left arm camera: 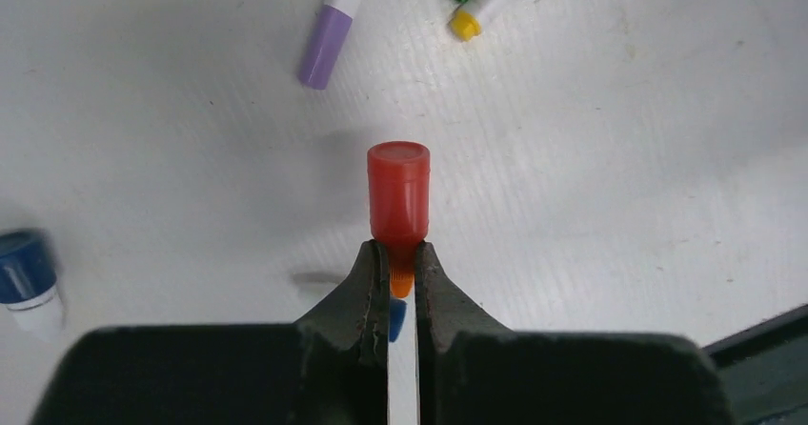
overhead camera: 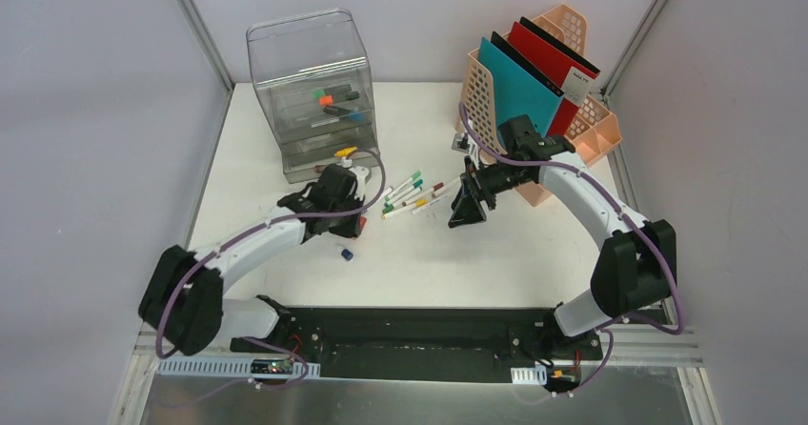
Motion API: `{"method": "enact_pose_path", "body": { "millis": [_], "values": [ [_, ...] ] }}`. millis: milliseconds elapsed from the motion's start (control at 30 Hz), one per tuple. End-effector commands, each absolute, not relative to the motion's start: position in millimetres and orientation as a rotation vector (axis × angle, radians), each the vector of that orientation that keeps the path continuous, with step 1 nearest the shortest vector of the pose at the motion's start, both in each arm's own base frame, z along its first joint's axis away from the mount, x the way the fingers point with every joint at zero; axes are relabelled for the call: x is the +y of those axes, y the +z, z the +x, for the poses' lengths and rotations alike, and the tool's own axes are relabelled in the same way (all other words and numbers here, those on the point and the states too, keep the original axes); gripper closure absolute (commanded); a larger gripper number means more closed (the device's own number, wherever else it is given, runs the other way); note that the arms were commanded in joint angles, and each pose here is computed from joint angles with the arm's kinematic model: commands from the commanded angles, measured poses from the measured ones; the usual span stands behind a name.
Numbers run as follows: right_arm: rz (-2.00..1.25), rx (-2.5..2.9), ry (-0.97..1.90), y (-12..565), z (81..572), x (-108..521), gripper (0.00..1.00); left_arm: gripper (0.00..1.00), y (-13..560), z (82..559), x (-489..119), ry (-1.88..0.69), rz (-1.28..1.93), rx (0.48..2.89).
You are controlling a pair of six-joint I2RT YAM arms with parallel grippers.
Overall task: Organize the desk
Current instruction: Pick up the stationery from the center of the board.
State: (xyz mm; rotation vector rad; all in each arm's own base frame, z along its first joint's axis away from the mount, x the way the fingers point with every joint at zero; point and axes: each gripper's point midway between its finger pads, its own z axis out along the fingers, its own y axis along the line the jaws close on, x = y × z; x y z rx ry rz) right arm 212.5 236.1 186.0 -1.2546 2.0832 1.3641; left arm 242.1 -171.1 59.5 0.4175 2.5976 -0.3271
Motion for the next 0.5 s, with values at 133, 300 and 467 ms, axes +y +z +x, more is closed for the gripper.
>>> {"method": "enact_pose_path", "body": {
  "millis": [133, 300, 467],
  "values": [
    [-1.301, 1.966, 1.308, 211.4, 214.9, 238.2, 0.24, 1.0, 120.2, 256.0, -183.4, -0.566, 0.151, 2.25],
    [-1.303, 1.963, 1.309, 212.0, 214.0, 238.3, 0.24, 1.0, 163.2, 273.3, -170.5, -0.605, -0.027, 2.079],
    [-1.302, 1.959, 1.31, 213.1, 213.6, 238.2, 0.24, 1.0, 198.6, 296.9, -145.5, -0.615, -0.244, 1.946]
  ]
}}
